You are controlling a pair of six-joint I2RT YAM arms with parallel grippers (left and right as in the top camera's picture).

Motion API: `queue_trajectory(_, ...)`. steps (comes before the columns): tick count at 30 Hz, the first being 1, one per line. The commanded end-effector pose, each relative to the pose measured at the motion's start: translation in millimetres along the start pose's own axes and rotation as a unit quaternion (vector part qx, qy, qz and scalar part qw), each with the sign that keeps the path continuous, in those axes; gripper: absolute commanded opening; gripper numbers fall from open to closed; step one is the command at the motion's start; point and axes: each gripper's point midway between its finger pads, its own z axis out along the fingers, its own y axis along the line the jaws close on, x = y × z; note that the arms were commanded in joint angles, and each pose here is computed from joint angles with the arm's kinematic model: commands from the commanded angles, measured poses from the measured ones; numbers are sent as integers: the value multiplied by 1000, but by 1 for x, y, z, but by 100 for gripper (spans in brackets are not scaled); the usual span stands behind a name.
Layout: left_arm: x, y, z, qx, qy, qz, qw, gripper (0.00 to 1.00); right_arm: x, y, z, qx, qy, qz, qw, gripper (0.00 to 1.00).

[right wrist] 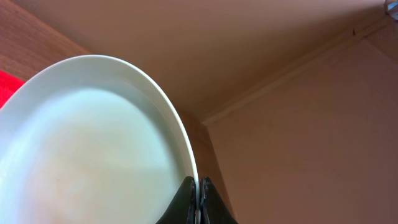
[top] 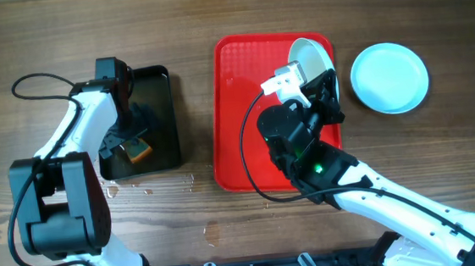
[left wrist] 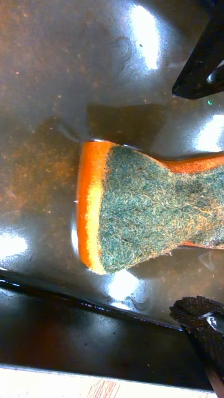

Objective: Clean dirty plates on tray and stack at the side

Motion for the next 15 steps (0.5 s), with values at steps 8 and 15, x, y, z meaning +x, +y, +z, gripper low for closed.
queue_trajectory(8, -1, -1, -2, 5, -2, -1, 1000, 100, -5, -4, -2, 4, -3, 9, 1000, 5)
queue_trajectory(15, -1, -1, -2, 5, -2, -1, 1000, 100, -5, -4, -1, 4, -2, 21, 1000, 4)
